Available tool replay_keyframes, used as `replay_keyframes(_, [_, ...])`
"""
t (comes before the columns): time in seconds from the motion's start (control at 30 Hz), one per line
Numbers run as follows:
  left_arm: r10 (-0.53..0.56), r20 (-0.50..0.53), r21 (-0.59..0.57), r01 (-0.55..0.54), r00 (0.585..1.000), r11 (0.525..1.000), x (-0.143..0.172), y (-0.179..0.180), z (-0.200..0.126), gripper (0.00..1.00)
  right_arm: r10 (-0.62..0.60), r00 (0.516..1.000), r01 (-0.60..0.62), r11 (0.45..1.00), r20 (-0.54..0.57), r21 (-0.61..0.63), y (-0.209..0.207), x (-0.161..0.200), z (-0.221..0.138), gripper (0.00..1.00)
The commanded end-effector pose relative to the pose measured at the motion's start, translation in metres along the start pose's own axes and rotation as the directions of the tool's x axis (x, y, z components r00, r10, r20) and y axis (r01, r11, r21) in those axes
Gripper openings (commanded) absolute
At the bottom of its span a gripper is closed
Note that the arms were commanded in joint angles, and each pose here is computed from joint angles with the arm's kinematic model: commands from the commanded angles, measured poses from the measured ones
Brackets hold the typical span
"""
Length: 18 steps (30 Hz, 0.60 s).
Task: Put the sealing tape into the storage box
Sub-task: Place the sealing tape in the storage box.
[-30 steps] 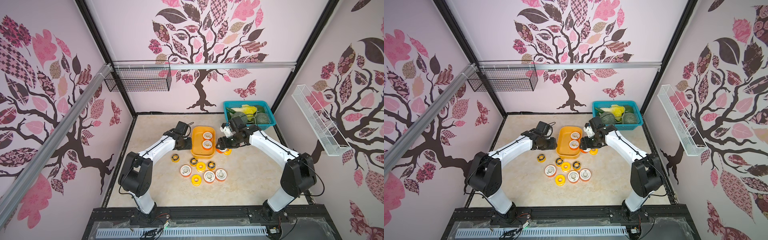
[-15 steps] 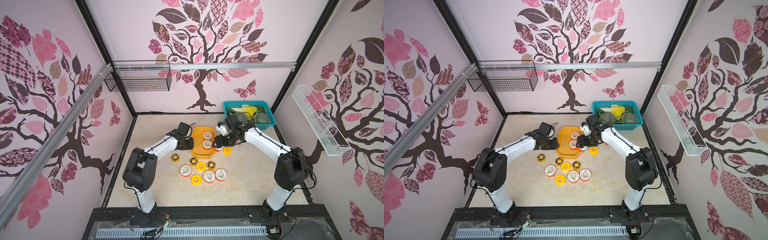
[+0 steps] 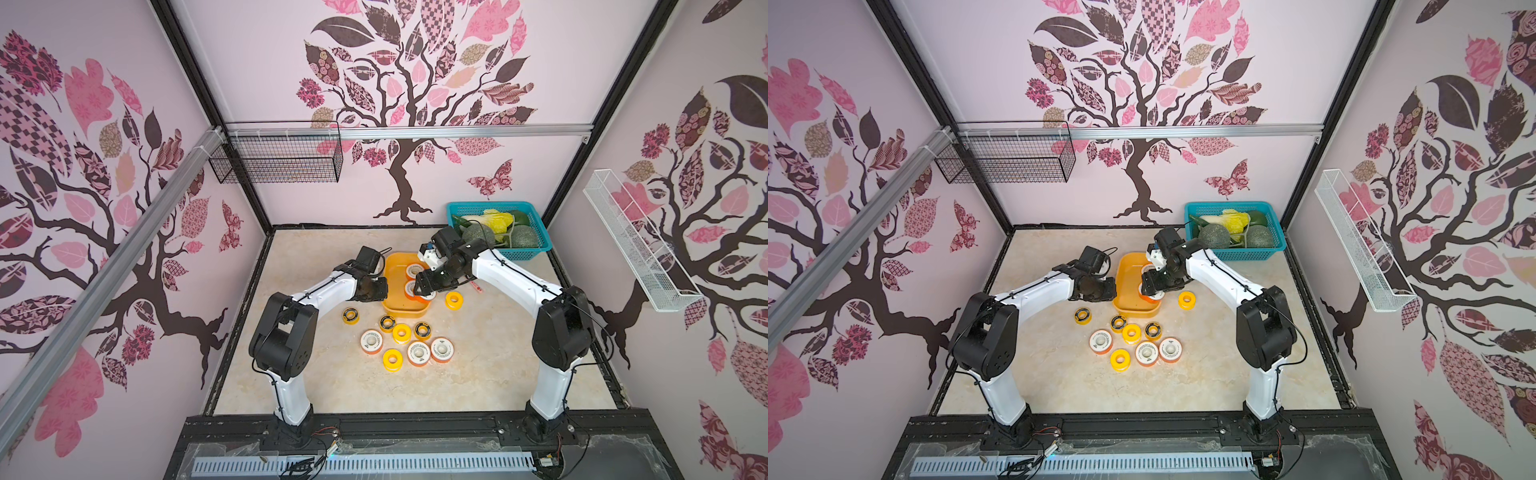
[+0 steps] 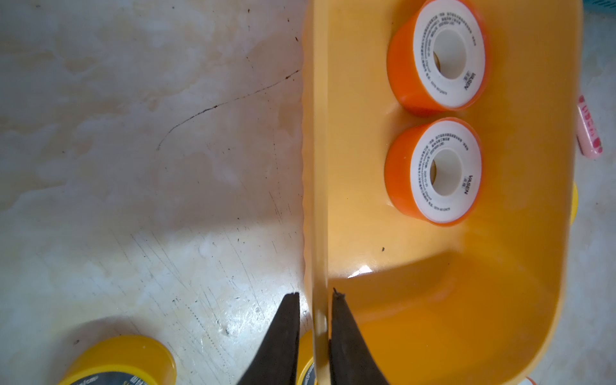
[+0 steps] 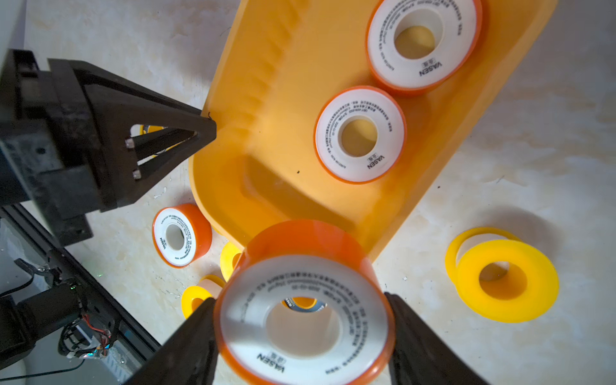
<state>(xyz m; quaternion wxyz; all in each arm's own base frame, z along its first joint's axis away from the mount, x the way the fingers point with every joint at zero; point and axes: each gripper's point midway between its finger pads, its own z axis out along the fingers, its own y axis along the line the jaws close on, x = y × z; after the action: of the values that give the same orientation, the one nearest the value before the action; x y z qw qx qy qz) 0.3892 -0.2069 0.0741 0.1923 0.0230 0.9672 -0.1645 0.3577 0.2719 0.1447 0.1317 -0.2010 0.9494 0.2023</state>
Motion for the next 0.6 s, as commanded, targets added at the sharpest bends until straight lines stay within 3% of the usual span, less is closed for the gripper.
replay_keyframes(0.0, [0.005, -0.008, 0.016, -0.005, 1.000, 1.000, 0.002, -0.004, 0.005, 0.20, -0.033, 0.999, 0.034, 0.998, -0.022, 0.050, -0.001, -0.003, 0.005, 0.75])
replay_keyframes(0.57, [0.001, -0.028, 0.064, 0.001, 1.000, 0.998, 0.005, -0.013, 0.005, 0.19, -0.123, 0.985, 0.139, 0.980, -0.117, 0.141, 0.005, -0.008, 0.039, 0.75])
